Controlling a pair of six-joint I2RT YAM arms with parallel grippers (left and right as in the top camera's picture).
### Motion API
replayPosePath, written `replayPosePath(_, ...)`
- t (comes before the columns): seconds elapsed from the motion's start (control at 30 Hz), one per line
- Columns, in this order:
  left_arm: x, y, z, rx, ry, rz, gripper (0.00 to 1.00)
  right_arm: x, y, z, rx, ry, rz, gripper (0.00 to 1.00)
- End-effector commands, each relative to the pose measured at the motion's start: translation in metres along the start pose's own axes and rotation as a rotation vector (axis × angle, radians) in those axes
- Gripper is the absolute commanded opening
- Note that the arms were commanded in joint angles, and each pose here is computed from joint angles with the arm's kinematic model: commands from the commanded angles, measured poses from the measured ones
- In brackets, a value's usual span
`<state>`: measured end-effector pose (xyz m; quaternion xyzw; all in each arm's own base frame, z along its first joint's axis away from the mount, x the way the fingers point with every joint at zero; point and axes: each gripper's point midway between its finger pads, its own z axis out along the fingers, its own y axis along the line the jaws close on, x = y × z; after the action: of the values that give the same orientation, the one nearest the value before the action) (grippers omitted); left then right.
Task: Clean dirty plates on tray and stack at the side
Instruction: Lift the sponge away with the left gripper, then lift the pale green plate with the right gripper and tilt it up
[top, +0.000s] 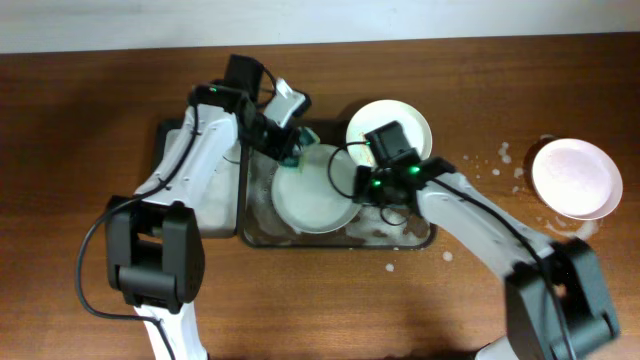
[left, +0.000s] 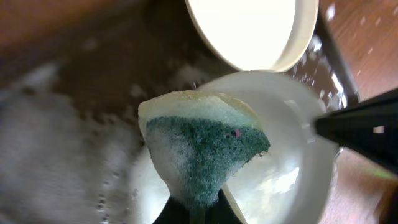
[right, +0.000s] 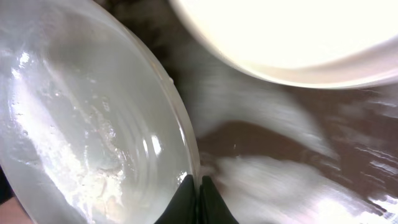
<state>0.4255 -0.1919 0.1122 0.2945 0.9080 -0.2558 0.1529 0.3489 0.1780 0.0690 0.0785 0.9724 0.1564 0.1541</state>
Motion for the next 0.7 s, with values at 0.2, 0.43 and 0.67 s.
replayPosePath(0.2, -0.017, 0.016, -0.021, -0.016, -0.075, -0.016, 0.0, -0.059, -0.067, -0.15, 0.333, -0.5, 0.026, 0.04)
replayPosePath(0.43, -0.019, 0.017, -0.021, -0.02, -0.084, -0.011, 0.0, -0.038, -0.074, -0.194, 0.646, -0.642, -0.121, 0.04)
replayPosePath(0.67, -0.019, 0.017, -0.021, -0.019, -0.084, -0.011, 0.0, -0.029, -0.03, -0.219, 0.867, -0.778, -0.461, 0.04)
